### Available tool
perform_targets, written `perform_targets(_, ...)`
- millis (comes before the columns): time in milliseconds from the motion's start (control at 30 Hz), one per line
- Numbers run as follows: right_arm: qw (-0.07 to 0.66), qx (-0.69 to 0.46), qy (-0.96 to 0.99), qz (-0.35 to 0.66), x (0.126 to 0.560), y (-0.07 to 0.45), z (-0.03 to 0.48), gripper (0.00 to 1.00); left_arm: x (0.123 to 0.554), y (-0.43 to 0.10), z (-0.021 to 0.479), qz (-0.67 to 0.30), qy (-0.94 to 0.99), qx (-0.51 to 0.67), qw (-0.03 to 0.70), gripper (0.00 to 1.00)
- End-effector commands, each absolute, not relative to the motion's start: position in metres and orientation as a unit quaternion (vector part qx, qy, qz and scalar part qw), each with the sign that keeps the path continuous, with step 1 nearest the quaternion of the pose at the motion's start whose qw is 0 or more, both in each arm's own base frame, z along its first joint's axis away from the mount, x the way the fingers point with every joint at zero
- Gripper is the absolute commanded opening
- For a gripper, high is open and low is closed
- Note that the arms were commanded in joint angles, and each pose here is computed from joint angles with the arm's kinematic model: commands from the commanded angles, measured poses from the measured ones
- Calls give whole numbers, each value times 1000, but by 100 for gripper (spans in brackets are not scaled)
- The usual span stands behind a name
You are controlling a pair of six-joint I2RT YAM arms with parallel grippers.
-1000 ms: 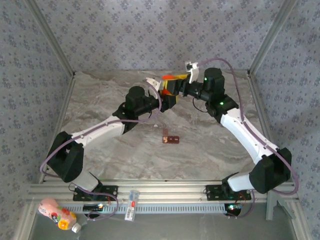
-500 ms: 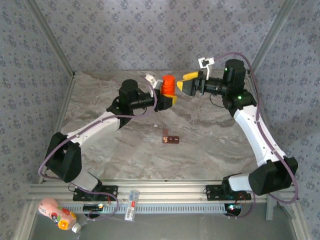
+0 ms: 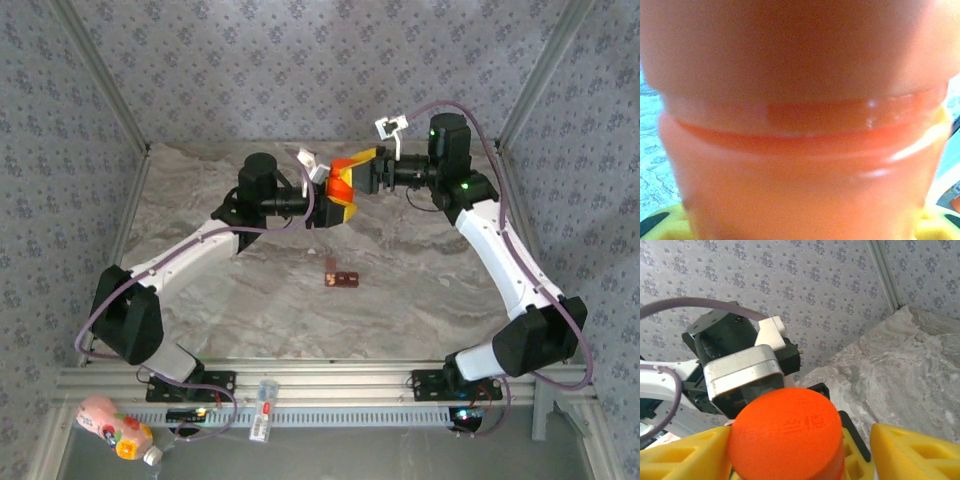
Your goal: Sort the pills into containers
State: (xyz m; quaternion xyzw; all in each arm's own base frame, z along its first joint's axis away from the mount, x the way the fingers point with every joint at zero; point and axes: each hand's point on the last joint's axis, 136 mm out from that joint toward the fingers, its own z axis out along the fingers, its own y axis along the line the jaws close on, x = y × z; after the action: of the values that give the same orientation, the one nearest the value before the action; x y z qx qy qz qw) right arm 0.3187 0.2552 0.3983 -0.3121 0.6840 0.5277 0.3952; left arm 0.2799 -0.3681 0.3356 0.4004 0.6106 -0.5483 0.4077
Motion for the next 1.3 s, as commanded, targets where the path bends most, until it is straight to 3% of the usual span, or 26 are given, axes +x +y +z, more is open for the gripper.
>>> perform_targets(0,400,-328,670,533,314,258,410,58,270,-368,360,-553,573,427,427,0)
perform_targets(67,396,-328,671,534,314,259,409,46,271,-369,361,-552,574,426,429,0)
perform_targets(167,393,-326,675,533,311,262,405,39,275,-368,363,-547,576,419,439,0)
perform_targets(600,497,-209,747,391,342,279,352,37,320,-366,370,-477,619,294,551,0)
perform_targets(833,504,-193,742,397,359,286,354,37,329,-374,364,-467,624,259,570,0)
perform_targets(933,503,-204,733,411,359,280,366,43,333,-373,359,-457,631,259,570,0)
perform_targets(1167,494,-262,685,467,326,240,408,80,334,-352,363,-453,629,272,570,0)
perform_targets(1267,473,-299,670,488,306,232,417,84,323,-348,368,-469,615,303,557,0)
